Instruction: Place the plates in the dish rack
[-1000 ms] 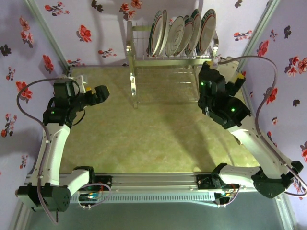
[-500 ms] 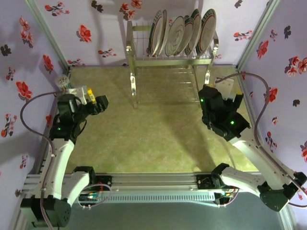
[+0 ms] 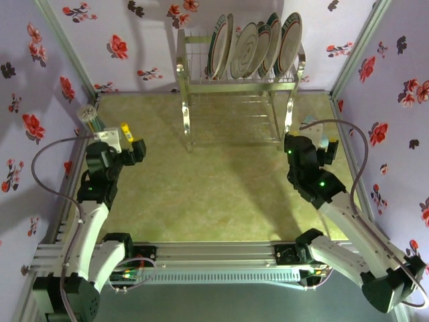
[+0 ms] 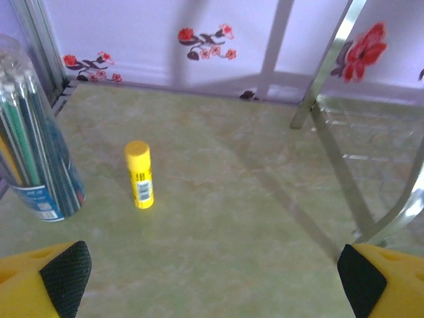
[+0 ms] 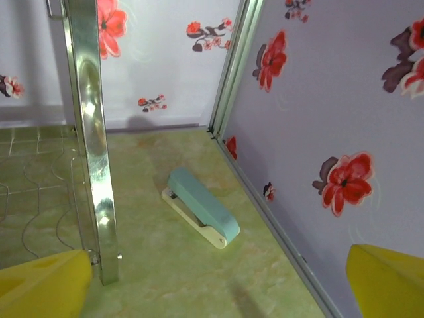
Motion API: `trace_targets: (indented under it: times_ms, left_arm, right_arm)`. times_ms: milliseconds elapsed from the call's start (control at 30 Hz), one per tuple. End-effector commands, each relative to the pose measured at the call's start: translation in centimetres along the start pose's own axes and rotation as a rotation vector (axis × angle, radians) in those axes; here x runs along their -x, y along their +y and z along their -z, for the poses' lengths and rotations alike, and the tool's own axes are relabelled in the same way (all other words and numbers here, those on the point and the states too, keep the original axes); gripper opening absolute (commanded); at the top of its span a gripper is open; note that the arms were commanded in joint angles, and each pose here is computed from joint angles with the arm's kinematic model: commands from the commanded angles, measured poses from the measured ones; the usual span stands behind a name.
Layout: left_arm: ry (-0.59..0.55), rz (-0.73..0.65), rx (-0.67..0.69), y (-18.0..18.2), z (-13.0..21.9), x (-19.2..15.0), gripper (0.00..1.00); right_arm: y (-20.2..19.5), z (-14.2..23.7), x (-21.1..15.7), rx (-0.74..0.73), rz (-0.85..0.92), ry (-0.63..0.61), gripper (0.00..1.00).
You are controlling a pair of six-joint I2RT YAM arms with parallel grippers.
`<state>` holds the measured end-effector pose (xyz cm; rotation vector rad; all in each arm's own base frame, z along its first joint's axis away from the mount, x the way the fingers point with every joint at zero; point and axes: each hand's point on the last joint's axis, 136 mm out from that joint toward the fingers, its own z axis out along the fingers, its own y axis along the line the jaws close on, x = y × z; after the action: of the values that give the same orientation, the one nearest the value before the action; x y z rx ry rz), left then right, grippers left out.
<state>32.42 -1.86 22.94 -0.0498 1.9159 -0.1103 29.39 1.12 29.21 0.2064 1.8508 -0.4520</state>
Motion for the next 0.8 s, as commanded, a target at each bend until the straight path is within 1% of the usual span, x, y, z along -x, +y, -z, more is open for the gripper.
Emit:
trace_targets:
  times_ms: [0,100,200,267,400,667,700,767]
  left_arm:
    - [-0.132,-0.093,0.048,1.1,-0.4,0.2,1.00]
    - [-0.222,-0.131,0.041,1.1,-0.5,-0.6,1.00]
    - [-0.181,-0.120,0.080,1.9,-0.9,-2.1,1.00]
    - [-0.170,-0.123,0.087,2.0,-1.0,-2.6,1.00]
    - [-0.162,-0.120,0.114,2.6,-1.2,-3.3,1.00]
    - [-0.155,-0.092,0.155,3.8,-1.4,-3.5,1.00]
    - [-0.129,-0.077,0.162,4.2,-1.6,-4.8,1.00]
    - [-0.128,-0.065,0.154,4.3,-1.7,-4.9,1.00]
  right_arm:
    - [1.0,-0.8,-0.6,0.072,-0.007,-0.013,0.99]
    - [1.2,-1.7,-1.7,0.080,-0.023,-0.037,0.99]
    - [2.0,-2.6,-3.0,0.126,-0.020,-0.068,0.99]
    - [1.9,-3.1,-3.6,0.122,-0.035,-0.075,0.99]
    - [1.6,-4.2,-5.3,0.114,-0.009,-0.016,0.99]
    - [0.2,-6.0,-7.6,0.077,-0.030,0.036,0.99]
    - [-0.1,-6.3,-7.8,0.073,-0.039,0.037,0.99]
    - [-0.5,-6.8,-8.1,0.066,-0.058,0.039,0.99]
